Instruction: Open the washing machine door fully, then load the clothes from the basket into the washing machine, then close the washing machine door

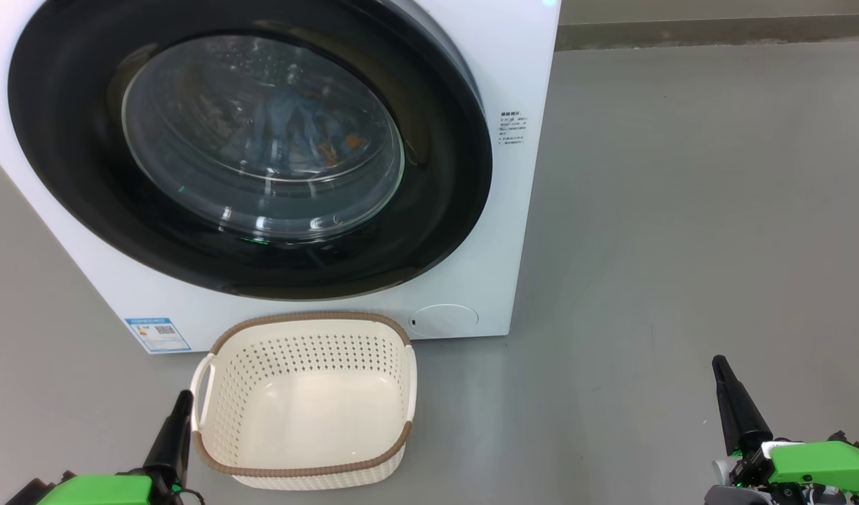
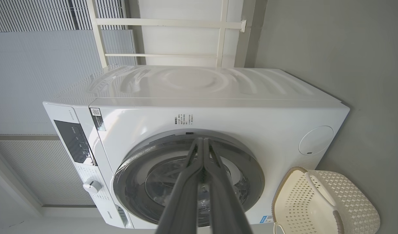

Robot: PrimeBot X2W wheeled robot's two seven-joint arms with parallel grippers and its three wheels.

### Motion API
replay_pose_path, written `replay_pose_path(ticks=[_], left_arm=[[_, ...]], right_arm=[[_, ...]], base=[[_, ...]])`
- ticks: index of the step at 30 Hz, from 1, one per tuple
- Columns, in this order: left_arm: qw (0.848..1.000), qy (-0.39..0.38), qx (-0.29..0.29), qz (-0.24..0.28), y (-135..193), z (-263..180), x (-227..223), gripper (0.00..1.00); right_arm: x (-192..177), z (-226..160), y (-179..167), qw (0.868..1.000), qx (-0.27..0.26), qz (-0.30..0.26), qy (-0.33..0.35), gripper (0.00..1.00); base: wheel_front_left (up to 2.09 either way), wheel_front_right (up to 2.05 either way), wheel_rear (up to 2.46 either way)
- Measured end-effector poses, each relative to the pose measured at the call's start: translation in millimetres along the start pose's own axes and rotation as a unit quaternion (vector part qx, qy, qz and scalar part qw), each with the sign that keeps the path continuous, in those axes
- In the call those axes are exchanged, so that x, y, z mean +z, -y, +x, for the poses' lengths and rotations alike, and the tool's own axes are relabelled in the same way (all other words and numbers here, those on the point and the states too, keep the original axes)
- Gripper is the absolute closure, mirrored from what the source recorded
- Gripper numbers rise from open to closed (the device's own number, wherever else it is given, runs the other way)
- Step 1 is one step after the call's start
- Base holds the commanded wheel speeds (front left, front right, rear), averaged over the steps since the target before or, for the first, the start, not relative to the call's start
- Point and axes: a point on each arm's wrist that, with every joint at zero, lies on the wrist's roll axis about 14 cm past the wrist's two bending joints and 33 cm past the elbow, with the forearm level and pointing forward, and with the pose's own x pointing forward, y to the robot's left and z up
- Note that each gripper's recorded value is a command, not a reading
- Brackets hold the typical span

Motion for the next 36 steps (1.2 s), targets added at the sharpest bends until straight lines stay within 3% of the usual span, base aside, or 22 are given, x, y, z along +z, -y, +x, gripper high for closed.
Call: replay_pose_path(ticks=[36], left_arm=[[1.000, 0.000, 0.000, 0.000, 0.0, 0.0, 0.0, 1.00]], right_arm=[[1.3, -0.2, 0.1, 1.000, 0.000, 0.002, 0.003, 1.00]], base=[[0.00, 0.00, 0.00]])
